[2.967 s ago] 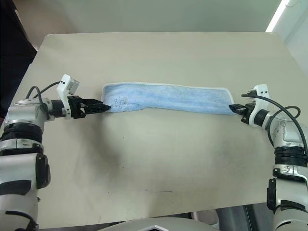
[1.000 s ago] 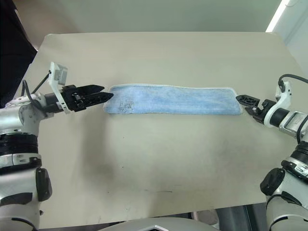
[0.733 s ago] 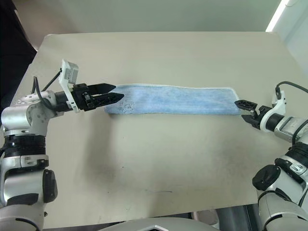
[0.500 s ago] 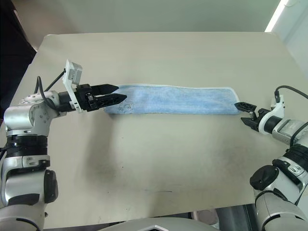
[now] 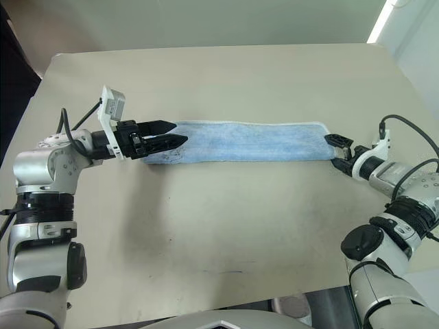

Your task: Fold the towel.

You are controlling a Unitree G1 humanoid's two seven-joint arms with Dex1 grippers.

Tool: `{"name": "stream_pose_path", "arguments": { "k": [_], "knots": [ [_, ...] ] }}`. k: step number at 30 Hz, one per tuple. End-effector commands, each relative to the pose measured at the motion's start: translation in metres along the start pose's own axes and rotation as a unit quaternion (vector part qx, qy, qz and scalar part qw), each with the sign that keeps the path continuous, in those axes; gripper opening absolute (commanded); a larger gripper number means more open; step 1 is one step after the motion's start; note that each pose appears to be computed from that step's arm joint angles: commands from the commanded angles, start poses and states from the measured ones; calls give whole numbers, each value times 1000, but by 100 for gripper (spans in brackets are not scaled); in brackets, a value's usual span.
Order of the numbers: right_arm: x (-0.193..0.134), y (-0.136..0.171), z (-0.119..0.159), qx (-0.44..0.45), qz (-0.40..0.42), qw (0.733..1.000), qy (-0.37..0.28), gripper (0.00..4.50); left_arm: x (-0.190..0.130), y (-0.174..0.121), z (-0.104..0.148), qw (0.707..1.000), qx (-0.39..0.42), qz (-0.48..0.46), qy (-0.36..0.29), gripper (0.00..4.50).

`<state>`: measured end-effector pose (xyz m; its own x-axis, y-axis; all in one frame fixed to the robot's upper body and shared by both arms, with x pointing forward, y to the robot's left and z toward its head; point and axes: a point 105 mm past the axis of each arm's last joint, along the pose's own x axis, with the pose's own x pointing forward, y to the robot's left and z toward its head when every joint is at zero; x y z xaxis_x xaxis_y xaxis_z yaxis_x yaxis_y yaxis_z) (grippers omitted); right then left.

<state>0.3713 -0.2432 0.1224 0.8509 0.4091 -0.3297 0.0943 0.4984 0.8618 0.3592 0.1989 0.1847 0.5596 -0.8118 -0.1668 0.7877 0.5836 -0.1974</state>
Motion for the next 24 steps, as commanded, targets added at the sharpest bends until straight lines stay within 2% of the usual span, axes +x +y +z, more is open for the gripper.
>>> {"name": "stream_pose_path", "arguments": {
  "k": [1,8,14,21,24],
  "knots": [
    [10,9,3,-10,8,1000,-5,446,0,-6,11,1000,19,-9,-13,450],
    [22,11,-3,-19,9,1000,3,446,1,-9,11,1000,21,-11,-15,450],
    [20,1,-3,-17,-8,1000,-4,257,1,-14,8,1000,25,-18,-9,450],
    [12,0,4,-22,-9,999,-21,2,4,-18,4,999,26,-28,-2,450],
    [7,4,10,-32,-4,999,-37,2,5,-18,3,999,26,-30,-1,450]
  ]
}}
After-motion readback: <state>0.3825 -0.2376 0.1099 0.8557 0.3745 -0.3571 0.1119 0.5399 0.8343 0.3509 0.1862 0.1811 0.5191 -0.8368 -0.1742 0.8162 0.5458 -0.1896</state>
